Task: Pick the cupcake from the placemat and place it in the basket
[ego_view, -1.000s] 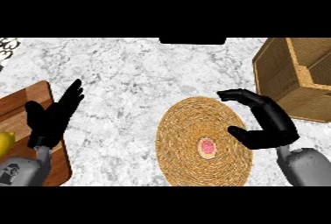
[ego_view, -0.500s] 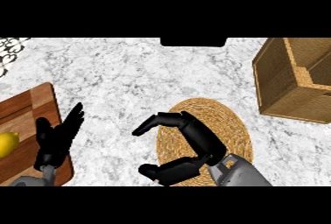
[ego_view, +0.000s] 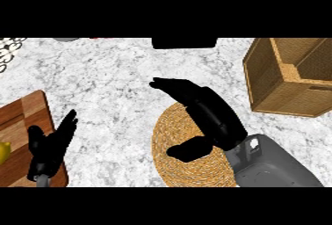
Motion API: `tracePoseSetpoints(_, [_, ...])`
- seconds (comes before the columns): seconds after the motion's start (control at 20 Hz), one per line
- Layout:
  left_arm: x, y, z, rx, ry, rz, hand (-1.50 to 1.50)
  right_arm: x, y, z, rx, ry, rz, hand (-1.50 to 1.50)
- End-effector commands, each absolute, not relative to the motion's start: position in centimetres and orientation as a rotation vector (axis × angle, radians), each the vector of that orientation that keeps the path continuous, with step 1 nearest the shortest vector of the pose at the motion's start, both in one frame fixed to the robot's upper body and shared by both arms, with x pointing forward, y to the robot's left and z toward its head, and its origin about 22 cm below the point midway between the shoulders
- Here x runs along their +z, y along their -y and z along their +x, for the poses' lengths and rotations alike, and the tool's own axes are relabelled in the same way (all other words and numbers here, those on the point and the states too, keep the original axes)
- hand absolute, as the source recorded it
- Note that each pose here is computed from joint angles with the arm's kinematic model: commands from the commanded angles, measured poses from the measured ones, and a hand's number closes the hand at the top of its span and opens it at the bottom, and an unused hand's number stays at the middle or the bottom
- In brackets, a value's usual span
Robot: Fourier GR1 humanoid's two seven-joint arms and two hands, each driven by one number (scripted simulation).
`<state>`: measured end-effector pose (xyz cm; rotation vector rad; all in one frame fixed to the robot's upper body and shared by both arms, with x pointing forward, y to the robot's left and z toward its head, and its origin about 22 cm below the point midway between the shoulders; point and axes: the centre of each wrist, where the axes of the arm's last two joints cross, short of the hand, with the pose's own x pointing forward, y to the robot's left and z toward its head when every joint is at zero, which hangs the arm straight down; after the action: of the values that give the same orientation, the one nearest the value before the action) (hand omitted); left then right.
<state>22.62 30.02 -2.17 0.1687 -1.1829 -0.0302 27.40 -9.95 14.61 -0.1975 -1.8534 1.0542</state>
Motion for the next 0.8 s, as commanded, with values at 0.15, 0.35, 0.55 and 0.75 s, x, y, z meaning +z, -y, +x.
tracePoseSetpoints(0.15, [-5.0, -31.0, 19.4, -0.030, 1.004, 0.170, 0.00, 24.7, 12.4, 27.1, 1.294, 1.724, -0.561, -1.50])
tracePoseSetpoints(0.35, [-5.5, -29.7, 19.1, 0.012, 1.016, 0.167, 0.00, 27.8, 14.1, 26.3, 1.473, 1.556, -0.568, -1.50])
tracePoseSetpoints(0.55, [-5.3, -30.2, 19.4, -0.021, 1.011, 0.177, 0.00, 29.9, 14.9, 26.7, 1.605, 1.376, -0.537, -1.50])
tracePoseSetpoints(0.75, [-4.9, -29.8, 20.0, -0.015, 1.006, 0.165, 0.00, 31.4, 15.5, 25.7, 1.682, 1.271, -0.547, -1.50])
